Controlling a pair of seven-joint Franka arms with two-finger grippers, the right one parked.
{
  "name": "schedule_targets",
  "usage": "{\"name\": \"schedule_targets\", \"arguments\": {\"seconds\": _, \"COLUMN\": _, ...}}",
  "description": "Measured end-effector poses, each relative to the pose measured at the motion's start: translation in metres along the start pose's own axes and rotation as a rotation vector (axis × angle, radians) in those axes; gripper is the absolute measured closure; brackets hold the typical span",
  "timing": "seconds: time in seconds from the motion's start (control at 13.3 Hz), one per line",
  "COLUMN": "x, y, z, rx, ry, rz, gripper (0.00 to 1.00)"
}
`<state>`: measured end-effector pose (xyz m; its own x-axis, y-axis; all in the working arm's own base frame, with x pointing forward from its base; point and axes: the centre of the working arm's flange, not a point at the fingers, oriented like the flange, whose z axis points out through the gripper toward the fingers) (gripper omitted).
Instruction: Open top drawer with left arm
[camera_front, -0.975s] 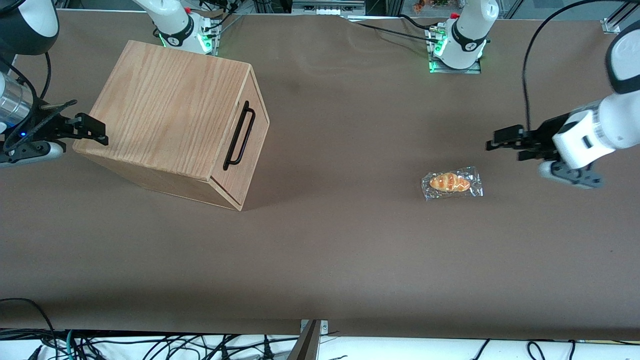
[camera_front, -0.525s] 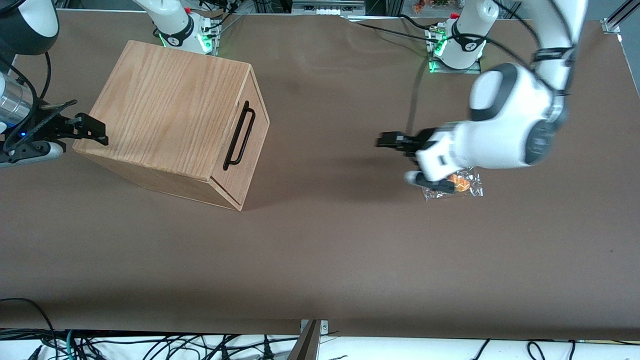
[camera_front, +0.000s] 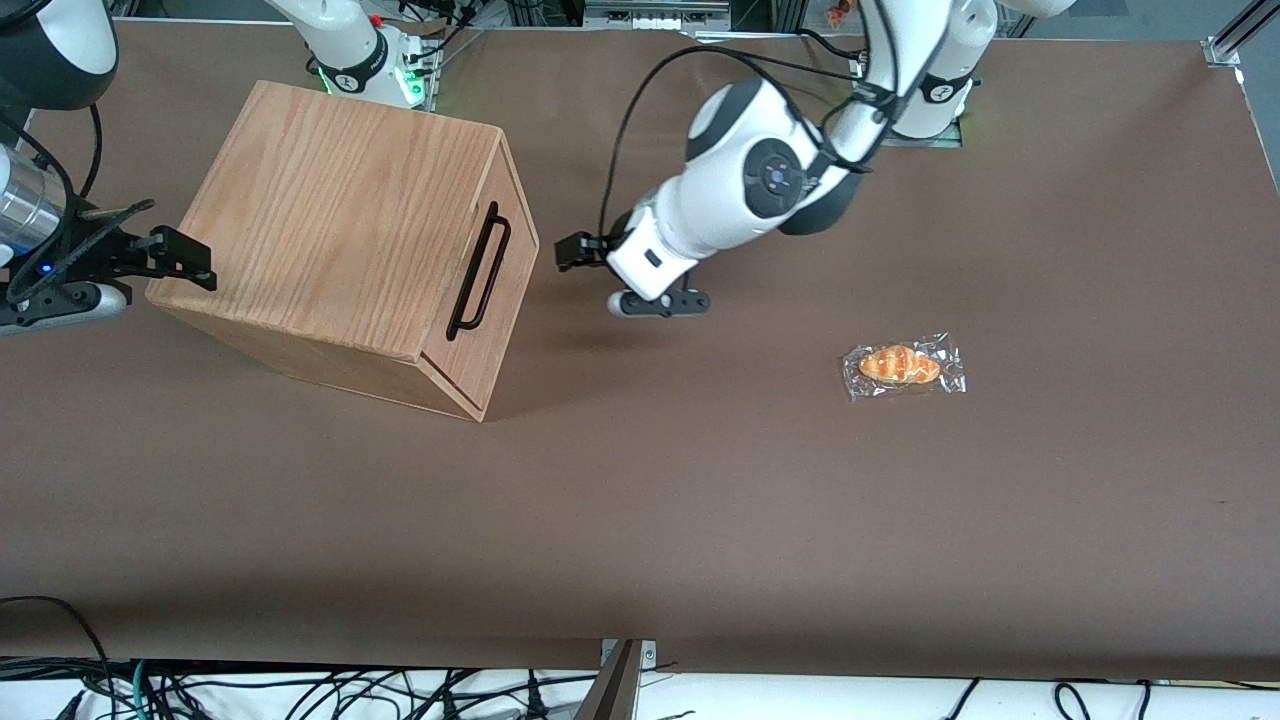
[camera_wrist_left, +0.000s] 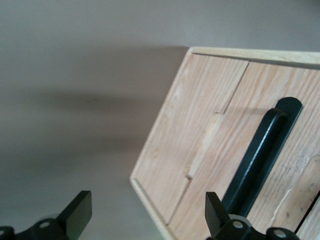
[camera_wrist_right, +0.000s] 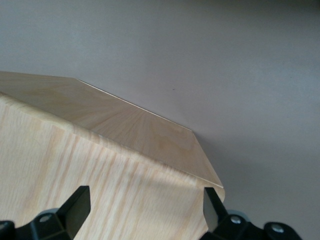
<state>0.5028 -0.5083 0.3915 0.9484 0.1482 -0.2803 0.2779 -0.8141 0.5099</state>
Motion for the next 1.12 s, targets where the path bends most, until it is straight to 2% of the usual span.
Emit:
{"name": "schedule_targets", "arguments": {"seconds": 0.15, "x": -0.016, "y": 0.009, "z": 0.027, "rx": -0.012, "ry": 0.000, "rz": -0.026, "gripper": 0.00}}
{"name": "schedule_targets", "arguments": {"seconds": 0.45, "x": -0.019, "y": 0.025, "z": 0.039, "rx": -0.035, "ry": -0.009, "rz": -0.010, "gripper": 0.00}}
{"name": "schedule_targets", "arguments": {"seconds": 0.82, "x": -0.032, "y": 0.039, "z": 0.065, "rx": -0.047, "ry": -0.045, "rz": 0.121, "gripper": 0.00}}
{"name": "schedule_targets", "arguments": {"seconds": 1.12, "x": -0.035, "y": 0.040, "z": 0.069, "rx": -0.049, "ry": -0.052, "rz": 0.167, "gripper": 0.00}}
